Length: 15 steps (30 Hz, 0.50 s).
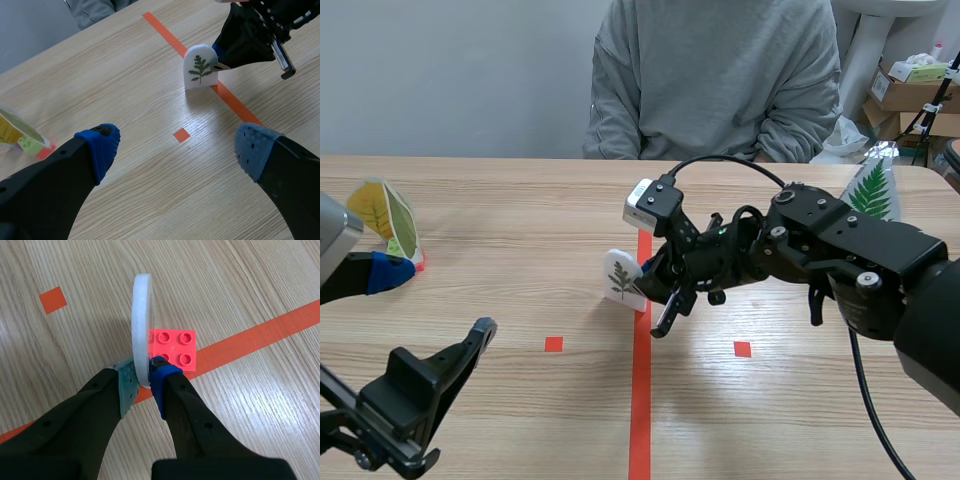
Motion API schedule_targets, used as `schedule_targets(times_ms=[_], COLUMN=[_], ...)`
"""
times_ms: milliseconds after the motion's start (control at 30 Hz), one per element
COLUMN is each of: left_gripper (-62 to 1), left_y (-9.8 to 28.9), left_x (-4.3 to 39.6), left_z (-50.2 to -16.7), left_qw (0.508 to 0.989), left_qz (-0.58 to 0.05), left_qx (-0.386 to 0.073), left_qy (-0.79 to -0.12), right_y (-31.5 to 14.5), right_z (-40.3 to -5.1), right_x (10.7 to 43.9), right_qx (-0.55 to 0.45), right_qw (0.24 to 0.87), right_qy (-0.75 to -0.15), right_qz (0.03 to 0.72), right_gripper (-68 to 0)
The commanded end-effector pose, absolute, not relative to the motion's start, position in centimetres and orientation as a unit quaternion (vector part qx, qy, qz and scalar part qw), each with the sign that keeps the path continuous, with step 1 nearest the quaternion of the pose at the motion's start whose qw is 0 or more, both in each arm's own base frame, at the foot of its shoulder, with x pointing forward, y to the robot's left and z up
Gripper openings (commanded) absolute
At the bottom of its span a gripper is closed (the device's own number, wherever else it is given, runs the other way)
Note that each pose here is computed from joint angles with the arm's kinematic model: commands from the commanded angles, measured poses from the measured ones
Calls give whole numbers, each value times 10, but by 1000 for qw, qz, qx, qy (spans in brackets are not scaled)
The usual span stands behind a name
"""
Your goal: Do the leaf sorting experiment
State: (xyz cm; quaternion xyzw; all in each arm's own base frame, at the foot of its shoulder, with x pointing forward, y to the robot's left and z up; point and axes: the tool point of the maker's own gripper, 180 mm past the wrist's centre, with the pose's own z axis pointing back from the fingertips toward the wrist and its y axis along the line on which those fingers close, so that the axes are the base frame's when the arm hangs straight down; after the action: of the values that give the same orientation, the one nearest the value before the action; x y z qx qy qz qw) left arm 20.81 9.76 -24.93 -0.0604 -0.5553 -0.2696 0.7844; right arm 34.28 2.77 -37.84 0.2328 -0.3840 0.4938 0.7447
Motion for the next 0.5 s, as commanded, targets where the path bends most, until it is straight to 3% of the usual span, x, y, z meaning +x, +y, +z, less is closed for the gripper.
schedule_targets(times_ms=[0,233,467], left_gripper=[-114,-114,-114], left_y=[96,96,96], left_x=[210,210,210], left_z=[-243,-243,-243], left_qw=[778,778,778], left_qz=[-266,-266,-266], left_qx=[-63,-63,-63], left_qy=[-565,-565,-566], right_y=[33,22,-18], right_z=[-361,-358,-348], right_x=[354,361,370], right_qx=[233,226,219], right_qw=[731,738,768], right_qy=[-407,-415,-436], right_qz=[495,482,414], right_gripper=[-643,-654,-656])
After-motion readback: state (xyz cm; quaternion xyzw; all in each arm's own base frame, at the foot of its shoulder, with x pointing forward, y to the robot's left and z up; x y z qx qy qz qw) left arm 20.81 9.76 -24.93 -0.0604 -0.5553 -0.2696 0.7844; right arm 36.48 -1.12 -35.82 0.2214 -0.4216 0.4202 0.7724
